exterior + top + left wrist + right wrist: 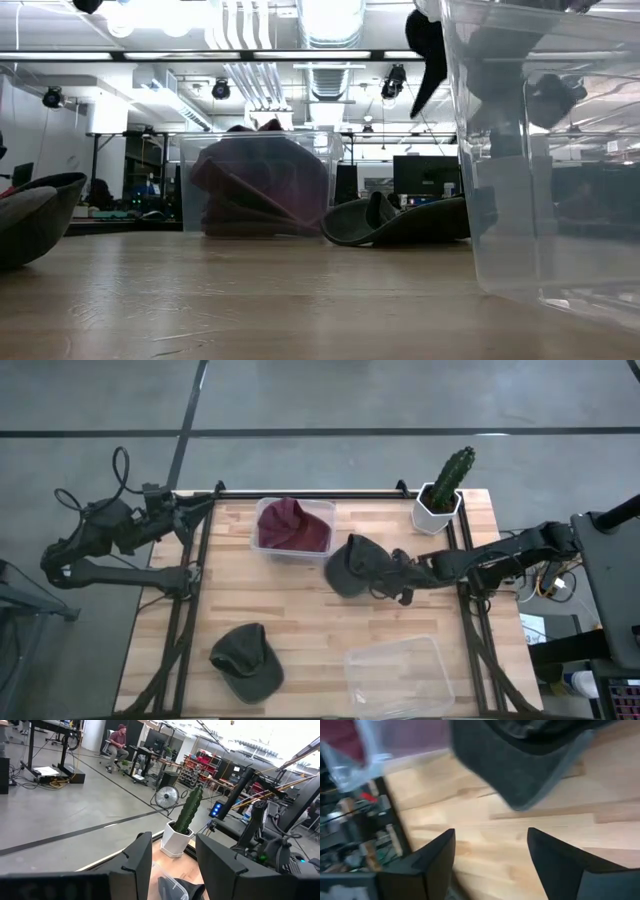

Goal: Pick and place caps into container
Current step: Put the top black cap into the bottom transparent container

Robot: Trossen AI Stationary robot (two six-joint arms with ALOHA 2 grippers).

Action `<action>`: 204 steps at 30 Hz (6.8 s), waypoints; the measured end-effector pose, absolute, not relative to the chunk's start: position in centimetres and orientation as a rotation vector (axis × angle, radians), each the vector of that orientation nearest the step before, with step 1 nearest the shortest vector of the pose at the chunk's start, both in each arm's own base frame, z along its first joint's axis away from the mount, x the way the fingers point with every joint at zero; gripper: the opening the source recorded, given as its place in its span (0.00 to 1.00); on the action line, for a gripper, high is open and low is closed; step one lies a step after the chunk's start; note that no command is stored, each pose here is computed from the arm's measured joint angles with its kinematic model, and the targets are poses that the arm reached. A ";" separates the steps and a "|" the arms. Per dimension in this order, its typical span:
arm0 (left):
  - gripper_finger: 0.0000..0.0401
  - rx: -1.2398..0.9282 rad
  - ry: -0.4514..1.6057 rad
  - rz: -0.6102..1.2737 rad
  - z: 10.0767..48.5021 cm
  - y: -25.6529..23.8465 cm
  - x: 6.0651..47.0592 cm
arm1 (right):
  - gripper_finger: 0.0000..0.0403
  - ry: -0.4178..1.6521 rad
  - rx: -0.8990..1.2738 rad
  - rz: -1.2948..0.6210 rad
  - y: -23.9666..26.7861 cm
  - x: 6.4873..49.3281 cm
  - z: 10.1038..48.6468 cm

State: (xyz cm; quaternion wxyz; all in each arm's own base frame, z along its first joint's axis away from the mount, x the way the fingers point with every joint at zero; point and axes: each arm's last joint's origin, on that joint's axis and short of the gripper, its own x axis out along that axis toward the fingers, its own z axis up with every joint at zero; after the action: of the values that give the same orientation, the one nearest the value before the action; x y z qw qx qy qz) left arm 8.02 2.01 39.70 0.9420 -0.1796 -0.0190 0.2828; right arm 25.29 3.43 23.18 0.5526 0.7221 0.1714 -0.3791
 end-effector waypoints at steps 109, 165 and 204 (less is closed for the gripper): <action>0.36 -0.346 -0.077 0.474 38.7 2.7 21.4 | 0.03 -0.040 0.622 -0.840 2.3 29.9 41.8; 0.02 -0.607 -0.068 0.319 40.6 1.9 14.1 | 0.54 0.406 0.537 -0.458 2.3 26.4 41.2; 0.01 -1.271 0.330 -0.187 33.1 -8.5 31.3 | 0.53 0.641 0.148 -1.008 -2.7 19.5 40.5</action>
State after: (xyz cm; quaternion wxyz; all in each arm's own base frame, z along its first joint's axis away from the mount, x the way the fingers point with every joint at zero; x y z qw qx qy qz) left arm 31.28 -8.48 33.12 0.7880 -0.5900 0.1532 -0.0867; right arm 19.47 -2.73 40.49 0.8242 0.0696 0.3015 -0.4743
